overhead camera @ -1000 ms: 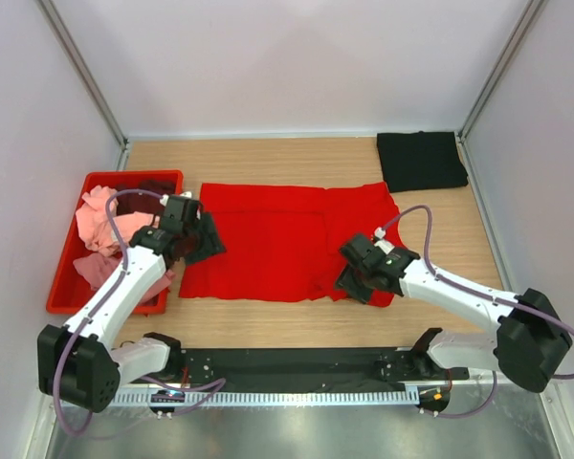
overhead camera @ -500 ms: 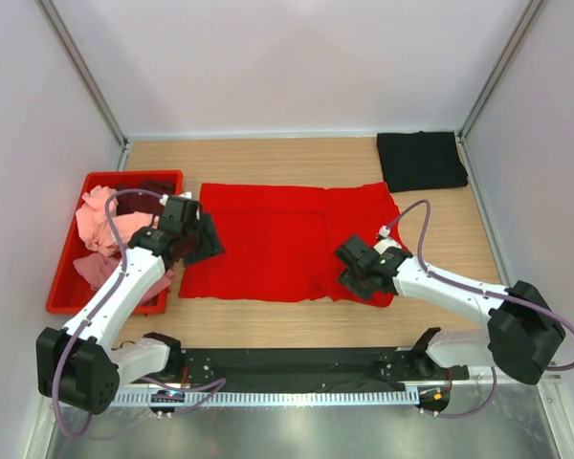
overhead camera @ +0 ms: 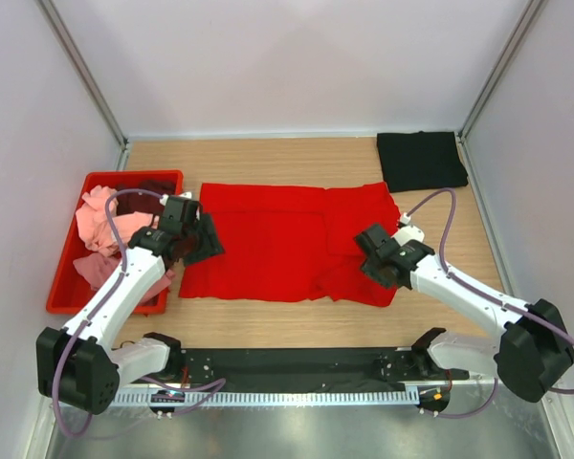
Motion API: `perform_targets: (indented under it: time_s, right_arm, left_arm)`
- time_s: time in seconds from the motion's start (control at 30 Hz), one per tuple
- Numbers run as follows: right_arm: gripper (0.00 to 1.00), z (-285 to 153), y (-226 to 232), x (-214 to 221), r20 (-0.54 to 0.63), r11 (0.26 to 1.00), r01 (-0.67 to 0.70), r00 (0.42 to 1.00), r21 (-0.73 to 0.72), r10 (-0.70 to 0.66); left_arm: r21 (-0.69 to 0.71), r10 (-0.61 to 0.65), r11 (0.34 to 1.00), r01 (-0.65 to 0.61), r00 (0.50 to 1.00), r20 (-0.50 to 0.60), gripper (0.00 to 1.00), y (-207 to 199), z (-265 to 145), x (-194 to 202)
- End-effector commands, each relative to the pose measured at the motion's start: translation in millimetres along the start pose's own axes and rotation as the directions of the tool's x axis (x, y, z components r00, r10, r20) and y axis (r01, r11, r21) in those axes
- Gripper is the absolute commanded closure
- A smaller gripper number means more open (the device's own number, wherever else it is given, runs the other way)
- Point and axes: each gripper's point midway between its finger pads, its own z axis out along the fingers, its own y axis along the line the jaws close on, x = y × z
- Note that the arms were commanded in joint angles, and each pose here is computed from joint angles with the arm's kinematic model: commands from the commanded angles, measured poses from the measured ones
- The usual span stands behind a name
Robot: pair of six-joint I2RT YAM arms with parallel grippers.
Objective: Fold and stack the t-shirts
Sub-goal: Fold the tshirt
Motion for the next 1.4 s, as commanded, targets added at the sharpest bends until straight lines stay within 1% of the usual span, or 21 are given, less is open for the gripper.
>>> perform_targets:
  time_s: [0.0, 0.1, 0.2, 0.33, 0.4, 0.5, 0.6, 0.7, 0.73, 0.77, 0.8, 0.83, 0.87, 0.97, 1.03, 1.07, 1.1, 1.23, 1.27, 1.33, 1.37]
  right_arm:
    - [0.58, -4, 2, -22, 0.074, 0.999, 0.036, 0.997, -0.010, -0.035]
    - [0.57, -1, -6, -25, 0.079, 0.999, 0.053, 0.995, 0.006, -0.054]
    - [0.57, 4, -4, -24, 0.075, 0.997, 0.075, 0.994, -0.017, -0.074]
    - [0.57, 6, 10, -22, 0.074, 0.991, 0.085, 0.994, -0.099, -0.078]
    - [0.57, 7, 12, -18, 0.063, 0.989, 0.094, 0.994, -0.118, -0.087]
    - [0.59, 9, 11, -15, 0.054, 0.989, 0.098, 0.994, -0.114, -0.092]
    - [0.62, 10, 9, -13, 0.051, 0.989, 0.100, 0.994, -0.108, -0.095]
    - [0.73, 9, 5, -15, 0.056, 0.991, 0.101, 0.994, -0.093, -0.096]
    - [0.81, 8, 2, -15, 0.055, 0.991, 0.106, 0.993, -0.082, -0.102]
    - [0.86, 6, 1, -17, 0.062, 0.991, 0.102, 0.993, -0.081, -0.097]
    - [0.91, 4, 1, -20, 0.070, 0.991, 0.103, 0.993, -0.080, -0.098]
    - [0.99, 3, -3, -23, 0.087, 0.993, 0.105, 0.991, -0.060, -0.100]
    - [0.99, 2, -5, -25, 0.095, 0.993, 0.104, 0.991, -0.052, -0.099]
    - [0.99, -2, -7, -31, 0.112, 0.995, 0.091, 0.990, -0.042, -0.086]
    - [0.99, -2, -7, -32, 0.112, 0.996, 0.078, 0.991, -0.042, -0.073]
    - [0.99, -2, -9, -33, 0.112, 0.996, 0.077, 0.991, -0.035, -0.073]
    - [0.99, 0, -11, -34, 0.113, 0.997, 0.069, 0.991, -0.024, -0.066]
    - [0.99, 8, -21, -40, 0.092, 0.998, 0.059, 0.994, 0.023, -0.061]
    - [0.99, 9, -22, -39, 0.078, 0.998, 0.064, 0.995, 0.026, -0.066]
    - [0.99, 12, -31, -42, 0.068, 0.997, 0.058, 0.996, 0.059, -0.062]
    - [0.99, 13, -37, -44, 0.060, 0.995, 0.057, 0.996, 0.082, -0.062]
  left_arm:
    - [0.022, 0.012, 1.000, -0.013, 0.999, 0.029, 0.43, -3, -7, -7]
    - [0.020, 0.011, 1.000, -0.012, 1.000, 0.025, 0.43, -3, -6, -6]
    - [0.021, 0.007, 1.000, -0.007, 1.000, 0.017, 0.43, -2, -4, -3]
    - [0.016, 0.001, 1.000, -0.001, 1.000, 0.009, 0.43, 0, -1, 1]
    - [0.039, -0.002, 0.999, 0.002, 1.000, -0.012, 0.43, -4, -1, 4]
    - [0.038, -0.005, 0.999, 0.005, 1.000, -0.019, 0.43, -3, 1, 7]
    - [0.035, -0.011, 0.999, 0.012, 1.000, -0.023, 0.43, -3, 1, 8]
    - [0.005, -0.037, 0.999, 0.037, 0.999, -0.028, 0.44, 3, 0, 11]
    - [-0.006, -0.055, 0.998, 0.055, 0.998, -0.032, 0.43, 4, 0, 12]
    - [-0.047, -0.062, 0.997, 0.062, 0.998, -0.010, 0.43, 12, 0, 9]
    - [-0.079, -0.071, 0.994, 0.069, 0.997, -0.014, 0.43, 18, -1, 12]
    - [-0.099, -0.100, 0.990, 0.099, 0.995, -0.003, 0.41, 21, -3, 12]
    - [-0.144, -0.112, 0.983, 0.115, 0.993, 0.027, 0.40, 30, -3, 9]
    - [-0.203, -0.182, 0.961, 0.188, 0.982, 0.049, 0.39, 40, -7, 12]
    - [-0.236, -0.223, 0.943, 0.235, 0.972, 0.076, 0.43, 46, -10, 11]
    - [-0.260, -0.264, 0.924, 0.281, 0.960, 0.099, 0.45, 50, -11, 11]
    - [-0.265, -0.277, 0.918, 0.295, 0.955, 0.104, 0.47, 51, -12, 11]
    - [-0.254, -0.333, 0.900, 0.354, 0.935, 0.122, 0.47, 50, -14, 12]
    - [-0.273, -0.343, 0.891, 0.364, 0.931, 0.124, 0.47, 54, -15, 15]
    - [-0.312, -0.380, 0.856, 0.413, 0.910, 0.165, 0.47, 63, -17, 16]
    - [-0.357, -0.395, 0.827, 0.434, 0.901, 0.179, 0.48, 72, -18, 20]
